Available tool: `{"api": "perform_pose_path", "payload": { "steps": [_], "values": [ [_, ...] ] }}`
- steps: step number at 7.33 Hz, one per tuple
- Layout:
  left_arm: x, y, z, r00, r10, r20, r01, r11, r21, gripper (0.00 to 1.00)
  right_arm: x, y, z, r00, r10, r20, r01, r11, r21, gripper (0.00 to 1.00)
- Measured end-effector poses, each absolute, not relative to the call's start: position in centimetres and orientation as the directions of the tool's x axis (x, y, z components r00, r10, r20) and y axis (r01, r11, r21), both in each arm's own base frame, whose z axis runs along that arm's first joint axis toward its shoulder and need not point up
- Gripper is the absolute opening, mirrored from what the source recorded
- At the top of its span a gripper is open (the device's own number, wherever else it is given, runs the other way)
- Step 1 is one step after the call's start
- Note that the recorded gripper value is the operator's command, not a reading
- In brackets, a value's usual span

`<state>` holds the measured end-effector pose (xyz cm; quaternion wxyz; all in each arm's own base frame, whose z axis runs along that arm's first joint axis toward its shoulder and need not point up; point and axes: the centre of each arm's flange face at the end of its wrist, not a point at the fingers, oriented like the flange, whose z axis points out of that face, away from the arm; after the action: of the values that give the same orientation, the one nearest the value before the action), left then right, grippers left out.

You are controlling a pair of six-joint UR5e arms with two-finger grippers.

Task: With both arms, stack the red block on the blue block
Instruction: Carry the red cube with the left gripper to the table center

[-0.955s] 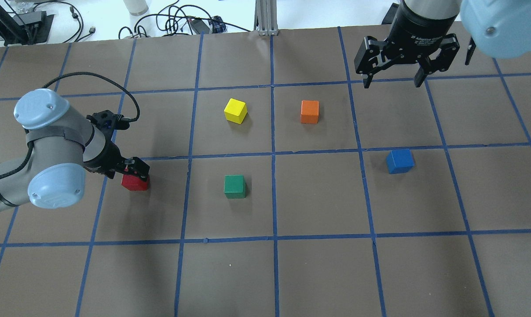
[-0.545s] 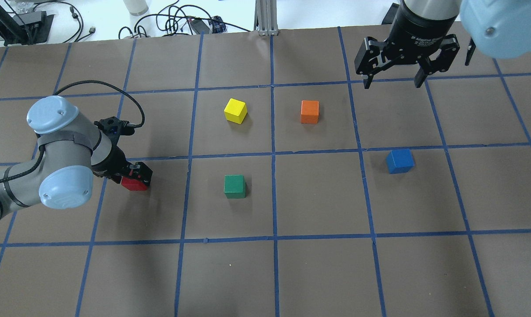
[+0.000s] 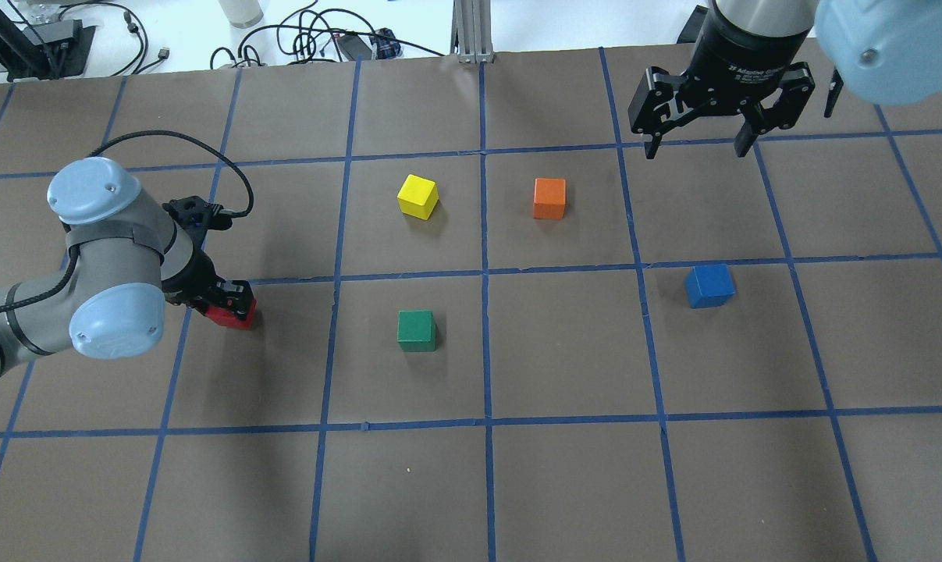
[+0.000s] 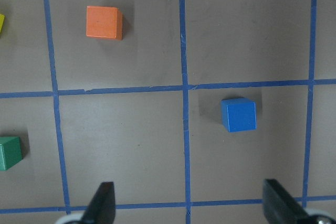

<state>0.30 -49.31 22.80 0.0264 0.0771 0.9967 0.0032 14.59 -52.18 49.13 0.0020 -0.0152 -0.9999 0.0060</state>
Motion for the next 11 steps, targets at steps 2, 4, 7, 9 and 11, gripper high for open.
{"api": "perform_pose_path", "payload": {
  "steps": [2, 4, 7, 9, 11],
  "values": [
    [-4.9, -52.1, 27.0, -0.991, 0.13, -0.042, 0.131, 0.991, -0.011, 0.0, 14.5, -52.1, 49.2, -0.999, 0.032, 0.004, 0.032, 0.999, -0.012, 1.0],
    [-13.0, -55.0, 31.1, -0.998, 0.055, 0.045, 0.052, 0.998, -0.047, 0.0, 14.5, -52.1, 49.2, -0.999, 0.032, 0.004, 0.032, 0.999, -0.012, 1.0],
    [-26.7, -55.5, 31.6, -0.986, 0.073, 0.152, 0.071, 0.997, -0.018, 0.0, 14.5, -52.1, 49.3, -1.0, 0.031, 0.004, 0.031, 0.999, -0.013, 1.0],
    [-33.1, -55.2, 27.8, -0.983, 0.059, 0.176, 0.062, 0.998, 0.008, 0.0, 14.6, -52.0, 49.3, -1.0, 0.031, 0.004, 0.031, 0.999, -0.014, 1.0],
    [-37.5, -54.3, 24.2, -0.988, 0.064, 0.142, 0.068, 0.997, 0.029, 0.18, 14.6, -52.0, 49.3, -1.0, 0.031, 0.004, 0.031, 0.999, -0.014, 1.0]
  ]
}}
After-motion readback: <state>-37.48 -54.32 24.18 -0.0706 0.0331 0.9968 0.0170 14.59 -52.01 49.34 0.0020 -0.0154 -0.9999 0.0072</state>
